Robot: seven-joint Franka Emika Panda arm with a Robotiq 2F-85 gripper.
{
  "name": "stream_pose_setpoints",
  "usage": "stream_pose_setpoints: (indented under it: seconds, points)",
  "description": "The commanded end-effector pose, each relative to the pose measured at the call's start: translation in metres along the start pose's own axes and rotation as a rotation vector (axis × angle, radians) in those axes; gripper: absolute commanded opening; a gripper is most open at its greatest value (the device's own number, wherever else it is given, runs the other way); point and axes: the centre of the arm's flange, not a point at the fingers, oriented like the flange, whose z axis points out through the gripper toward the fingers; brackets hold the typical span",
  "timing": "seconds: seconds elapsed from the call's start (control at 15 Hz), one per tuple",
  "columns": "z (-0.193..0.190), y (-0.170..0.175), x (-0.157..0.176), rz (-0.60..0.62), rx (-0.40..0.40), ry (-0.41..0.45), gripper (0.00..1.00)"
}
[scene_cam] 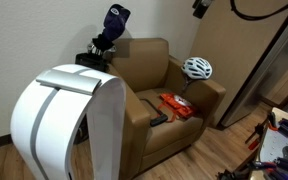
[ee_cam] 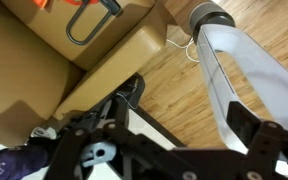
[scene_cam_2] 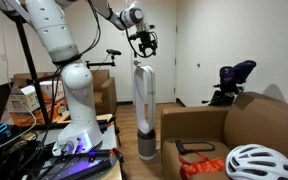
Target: Place the remote control on the armrest of the chair
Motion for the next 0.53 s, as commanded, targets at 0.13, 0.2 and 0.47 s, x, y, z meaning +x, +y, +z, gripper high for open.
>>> stream_pose_setpoints:
  seconds: [0.13, 0.2, 0.47]
  points:
    - [0.004, -0.014, 0.013, -0.055, 0.022, -0.015, 1.00]
    - [0.005, -0.012, 0.012, -0.052, 0.021, -0.016, 1.00]
    - [0.009, -0.033, 0.036, -0.017, 0.053, 0.005, 1.00]
